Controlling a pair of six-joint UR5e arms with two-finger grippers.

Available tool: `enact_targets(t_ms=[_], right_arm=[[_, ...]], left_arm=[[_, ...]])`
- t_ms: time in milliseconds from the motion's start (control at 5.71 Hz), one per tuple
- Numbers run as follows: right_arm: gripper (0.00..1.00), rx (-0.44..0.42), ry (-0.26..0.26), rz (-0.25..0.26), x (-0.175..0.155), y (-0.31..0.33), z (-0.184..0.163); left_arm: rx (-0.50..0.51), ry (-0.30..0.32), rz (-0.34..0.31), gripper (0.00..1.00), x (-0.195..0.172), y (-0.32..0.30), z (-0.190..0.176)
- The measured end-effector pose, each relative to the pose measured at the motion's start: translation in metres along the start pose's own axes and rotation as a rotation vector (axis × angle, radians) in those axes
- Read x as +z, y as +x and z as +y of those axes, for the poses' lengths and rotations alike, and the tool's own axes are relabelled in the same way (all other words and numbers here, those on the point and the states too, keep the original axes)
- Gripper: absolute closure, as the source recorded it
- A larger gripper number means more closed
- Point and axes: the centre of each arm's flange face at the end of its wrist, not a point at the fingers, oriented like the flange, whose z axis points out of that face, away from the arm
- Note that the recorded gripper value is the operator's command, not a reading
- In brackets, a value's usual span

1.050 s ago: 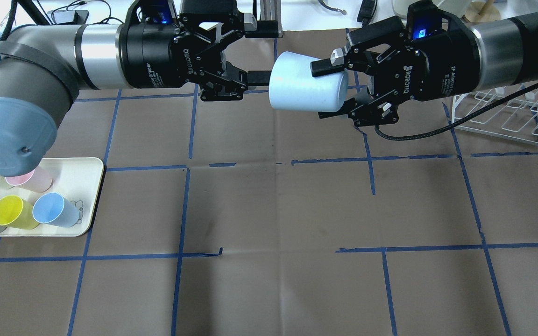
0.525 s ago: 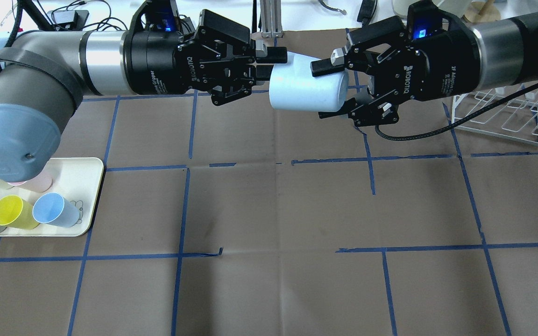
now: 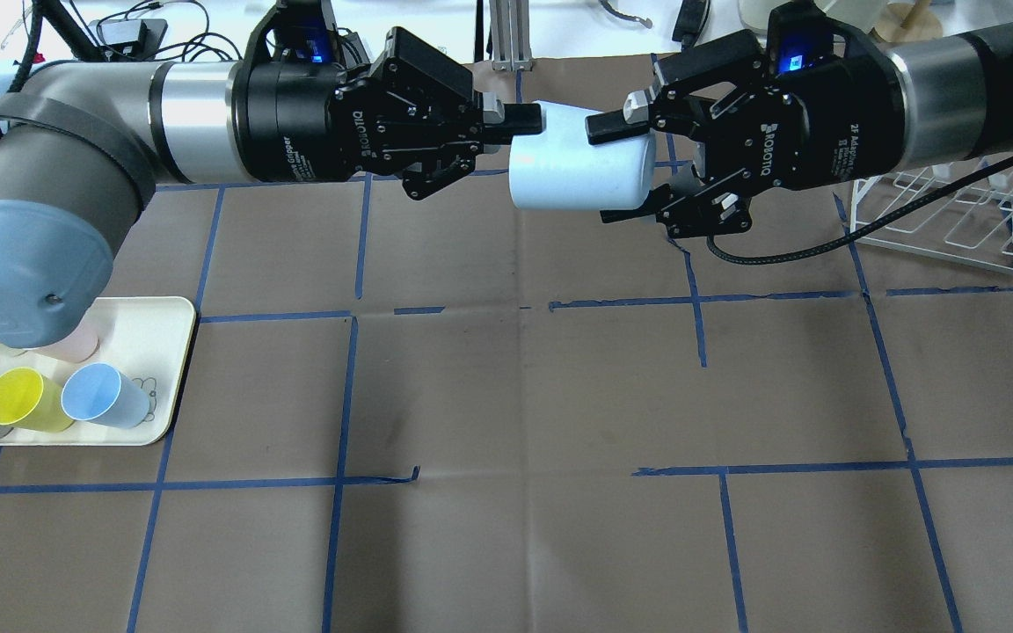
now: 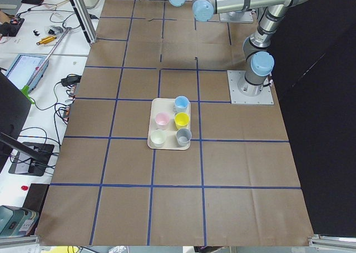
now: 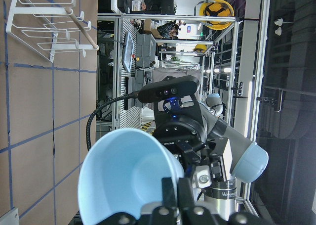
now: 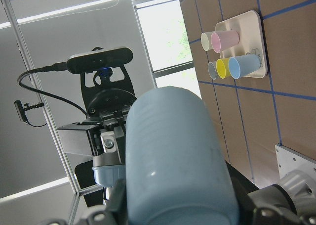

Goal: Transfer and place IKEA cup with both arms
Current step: 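Open the right gripper and withdraw it while the left gripper holds the cup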

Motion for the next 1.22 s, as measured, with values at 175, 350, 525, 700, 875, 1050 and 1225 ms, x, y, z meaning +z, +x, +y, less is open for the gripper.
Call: enact_targets(t_ms=[175,350,525,700,875,1050,1225], right_arm=[[0.00,0.002,0.013,-0.011,0.000,-0.003,-0.001],[0.00,0.003,0.018,-0.016,-0.001,-0.005,-0.002],[0.00,0.005,0.021,-0.018,-0.002,-0.005,-0.004],[0.00,0.005,0.025,-0.018,-0.003,-0.005,-0.005],[0.00,0.002,0.030,-0.018,-0.006,-0.005,-0.006],[0.00,-0.006,0.038,-0.016,-0.010,-0.005,-0.008],[0.00,-0.021,0.053,-0.014,-0.017,-0.006,-0.011]], left_arm=[[-0.002,0.000,0.000,1.00,0.000,-0.001,0.000],[-0.006,-0.001,-0.001,1.00,0.000,-0.002,-0.001],[-0.006,-0.001,-0.001,1.00,0.000,-0.001,0.000],[-0.011,0.000,-0.001,1.00,0.000,0.001,0.001],[-0.019,0.000,-0.001,1.00,0.000,0.001,0.001],[-0.020,0.000,-0.015,1.00,-0.001,0.005,0.002],[-0.029,0.001,-0.059,1.00,-0.004,0.009,0.003]])
